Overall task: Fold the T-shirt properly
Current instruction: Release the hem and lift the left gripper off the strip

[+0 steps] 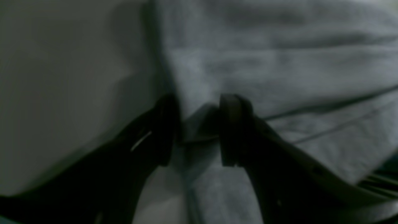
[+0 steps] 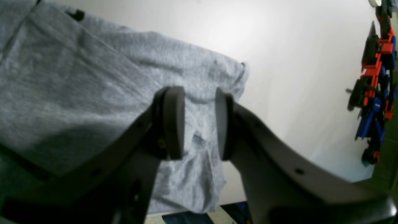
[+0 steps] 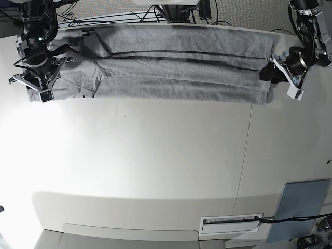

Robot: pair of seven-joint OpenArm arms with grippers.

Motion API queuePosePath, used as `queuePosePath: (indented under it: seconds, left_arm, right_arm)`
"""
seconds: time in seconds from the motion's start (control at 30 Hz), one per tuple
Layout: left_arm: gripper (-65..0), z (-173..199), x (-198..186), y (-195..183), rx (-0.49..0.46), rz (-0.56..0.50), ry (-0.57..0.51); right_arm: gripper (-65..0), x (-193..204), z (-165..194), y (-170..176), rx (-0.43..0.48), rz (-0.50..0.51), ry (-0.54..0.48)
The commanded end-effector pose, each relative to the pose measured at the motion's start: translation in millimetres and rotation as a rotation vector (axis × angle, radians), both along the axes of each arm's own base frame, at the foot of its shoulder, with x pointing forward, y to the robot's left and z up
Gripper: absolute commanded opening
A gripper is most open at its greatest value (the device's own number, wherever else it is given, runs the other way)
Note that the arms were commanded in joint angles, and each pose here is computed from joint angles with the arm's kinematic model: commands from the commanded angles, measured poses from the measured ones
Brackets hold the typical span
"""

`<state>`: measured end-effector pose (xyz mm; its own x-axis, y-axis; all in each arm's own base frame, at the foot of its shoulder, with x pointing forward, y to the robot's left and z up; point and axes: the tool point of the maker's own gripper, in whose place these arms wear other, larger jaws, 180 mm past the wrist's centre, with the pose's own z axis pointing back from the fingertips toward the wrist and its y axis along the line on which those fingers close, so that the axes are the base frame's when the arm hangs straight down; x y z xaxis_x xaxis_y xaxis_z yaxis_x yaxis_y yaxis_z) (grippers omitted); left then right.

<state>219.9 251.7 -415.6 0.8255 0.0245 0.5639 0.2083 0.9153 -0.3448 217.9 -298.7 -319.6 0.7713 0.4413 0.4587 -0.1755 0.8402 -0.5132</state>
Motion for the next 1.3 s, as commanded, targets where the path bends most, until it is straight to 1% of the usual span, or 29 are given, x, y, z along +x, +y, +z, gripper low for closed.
queuePosePath:
  seconds: [0.0, 0.13, 0.27, 0.33, 0.47, 0.53, 0.6, 0.87, 0.9, 0.97, 1.03, 1.1, 1.13, 1.27]
  left_arm:
    - [-40.5, 8, 6, 10, 0.027, 0.014, -0.034]
    - [-40.5, 0, -3, 20, 0.065, 0.054, -0.011]
    - [-40.4, -8, -15, 18, 0.055, 0.07, 0.021]
    - [-40.5, -9, -22, 12, 0.016, 0.068, 0.035]
    - [-40.5, -1, -26, -3, -0.108, 0.087, 0.022]
    - [-40.5, 4, -26, -12, -0.147, 0.047, 0.009]
    - [-40.5, 8, -25, -17, -0.19, 0.048, -0.003]
    - [-41.0, 6, -14, -35, -0.253, 0.102, -0.048]
    - [-42.9, 4, -12, -35, -0.256, 0.119, -0.05]
    - [-48.8, 2, -11, -32, -0.251, 0.15, -0.053]
    - [-57.4, -2, -11, -30, -0.229, 0.153, -0.053]
    - [-64.0, -3, -12, -30, -0.224, 0.152, -0.053]
    - [-65.0, -2, -12, -31, -0.224, 0.146, -0.057]
    - [-65.0, -1, -10, -30, -0.225, 0.147, -0.067]
  right_arm:
    - [-47.7, 7, 12, -3, -0.023, 0.01, -0.041]
    - [-47.7, 7, 12, -3, -0.023, 0.009, -0.04]
    - [-47.7, 7, 12, -3, -0.023, 0.01, -0.041]
    - [-47.7, 7, 12, -3, -0.023, 0.01, -0.041]
    - [-47.7, 7, 12, -3, -0.023, 0.011, -0.042]
    - [-47.7, 7, 12, -3, -0.023, 0.011, -0.041]
    - [-47.7, 7, 12, -3, -0.023, 0.01, -0.041]
    - [-47.7, 6, 12, -3, -0.023, 0.007, -0.036]
    - [-47.7, 6, 11, -4, -0.024, 0.005, -0.033]
    - [-47.7, 5, 11, -5, -0.026, 0.0, -0.025]
    - [-47.7, 4, 10, -5, -0.027, -0.003, -0.02]
    - [-47.7, 3, 10, -5, -0.027, -0.004, -0.018]
    - [-47.7, 3, 10, -5, -0.027, -0.003, -0.018]
    - [-47.7, 6, 11, -4, -0.025, 0.004, -0.031]
